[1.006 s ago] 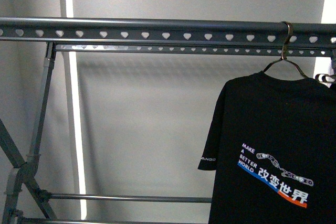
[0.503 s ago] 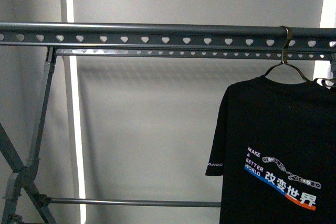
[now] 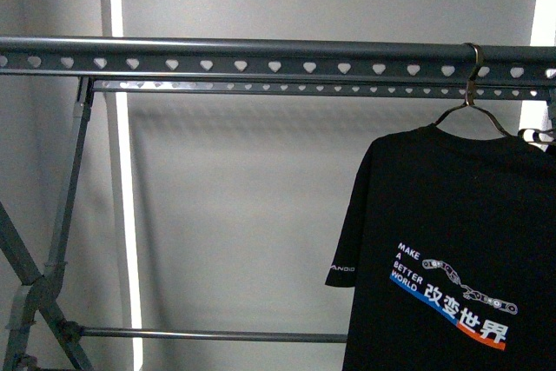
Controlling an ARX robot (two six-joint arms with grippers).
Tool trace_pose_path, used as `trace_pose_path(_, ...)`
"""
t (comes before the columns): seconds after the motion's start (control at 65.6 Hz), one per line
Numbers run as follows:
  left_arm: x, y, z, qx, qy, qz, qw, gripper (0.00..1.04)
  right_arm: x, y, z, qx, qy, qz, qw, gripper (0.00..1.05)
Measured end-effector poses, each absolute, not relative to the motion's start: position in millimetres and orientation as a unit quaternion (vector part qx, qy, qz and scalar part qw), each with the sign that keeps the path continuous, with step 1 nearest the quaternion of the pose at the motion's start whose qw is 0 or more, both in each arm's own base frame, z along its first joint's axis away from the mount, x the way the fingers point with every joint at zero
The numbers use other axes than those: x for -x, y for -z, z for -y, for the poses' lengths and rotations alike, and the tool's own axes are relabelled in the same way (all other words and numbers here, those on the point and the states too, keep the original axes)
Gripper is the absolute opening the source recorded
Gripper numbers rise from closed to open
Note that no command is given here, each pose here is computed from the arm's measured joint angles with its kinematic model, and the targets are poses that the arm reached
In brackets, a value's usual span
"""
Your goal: Hang clothes on hanger
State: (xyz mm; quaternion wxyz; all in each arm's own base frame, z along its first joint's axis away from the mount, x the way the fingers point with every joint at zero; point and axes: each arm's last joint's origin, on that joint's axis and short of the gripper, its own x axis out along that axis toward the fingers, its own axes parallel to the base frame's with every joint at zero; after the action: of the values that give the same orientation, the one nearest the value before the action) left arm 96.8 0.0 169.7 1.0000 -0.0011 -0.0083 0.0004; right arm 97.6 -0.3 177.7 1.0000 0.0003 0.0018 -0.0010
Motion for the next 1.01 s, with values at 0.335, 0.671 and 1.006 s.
trace_pose_path(0.335, -96.8, -169.7, 0.0, 0.001, 0.000, 0.008, 1.000, 0.04, -97.6, -165.0, 0.3, 0.000, 0.001, -0.001, 1.000, 0.02)
trace_pose_path(0.671, -96.8, -169.7, 0.0, 0.001, 0.000, 0.008, 1.000, 0.46, -97.6, -165.0, 0.3, 0.000, 0.001, -0.001, 1.000, 0.53)
trace_pose_path(1.006, -96.8, -169.7, 0.0, 0.001, 0.000, 0.008, 1.000, 0.98, -97.6, -165.0, 0.3, 0.000, 0.001, -0.001, 1.000, 0.97)
